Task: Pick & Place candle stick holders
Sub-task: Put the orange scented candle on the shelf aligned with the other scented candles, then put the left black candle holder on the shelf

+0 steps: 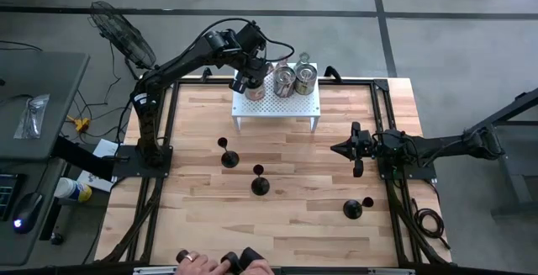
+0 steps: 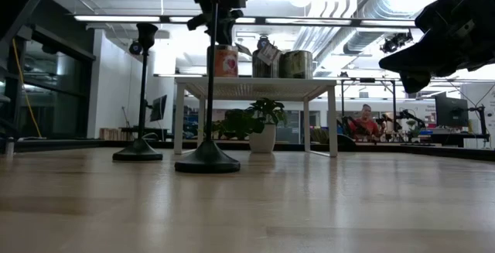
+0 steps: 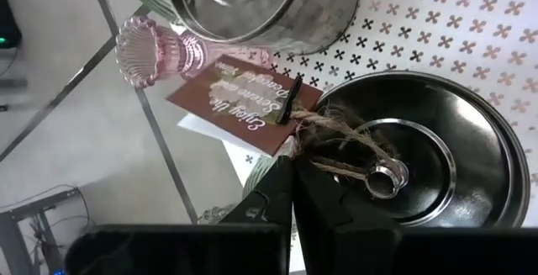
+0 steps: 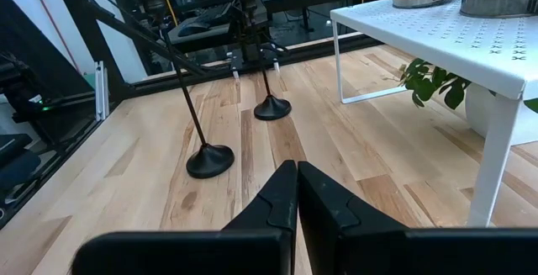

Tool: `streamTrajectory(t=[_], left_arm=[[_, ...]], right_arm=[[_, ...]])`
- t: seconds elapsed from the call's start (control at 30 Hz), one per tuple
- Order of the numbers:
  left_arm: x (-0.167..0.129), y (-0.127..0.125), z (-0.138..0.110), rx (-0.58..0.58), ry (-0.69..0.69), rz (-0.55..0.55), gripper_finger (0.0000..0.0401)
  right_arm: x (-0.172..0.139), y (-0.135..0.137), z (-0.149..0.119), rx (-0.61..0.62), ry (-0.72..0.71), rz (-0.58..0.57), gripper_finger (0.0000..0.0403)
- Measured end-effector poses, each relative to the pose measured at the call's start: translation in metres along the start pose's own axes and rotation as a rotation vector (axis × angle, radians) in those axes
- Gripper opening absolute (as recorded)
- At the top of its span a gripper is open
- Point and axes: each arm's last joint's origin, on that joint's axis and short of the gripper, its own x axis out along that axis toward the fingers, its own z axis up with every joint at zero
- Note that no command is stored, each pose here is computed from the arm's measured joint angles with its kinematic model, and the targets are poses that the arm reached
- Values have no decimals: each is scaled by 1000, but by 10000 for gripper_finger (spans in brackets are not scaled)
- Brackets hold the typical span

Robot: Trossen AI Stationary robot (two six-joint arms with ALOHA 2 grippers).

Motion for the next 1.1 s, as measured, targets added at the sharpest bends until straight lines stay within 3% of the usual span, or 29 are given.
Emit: streamTrajectory(t=[0.17,0.33,0.57,0.73,0.9,1.1], left_arm=[[0,0,1,33,-19,1,24],[0,2,4,38,-33,21,77],[-12,1,23,40,-8,165,134],[-48,-5,28,-145,-73,236,138],[-75,-16,19,-365,-166,130,138],[-112,-28,4,-503,-219,84,121]], right_arm=[[0,0,0,0,0,0,4],[0,0,0,0,0,0,4],[0,0,0,0,0,0,4],[0,0,0,0,0,0,4],[0,0,0,0,0,0,4],[0,0,0,0,0,0,4]])
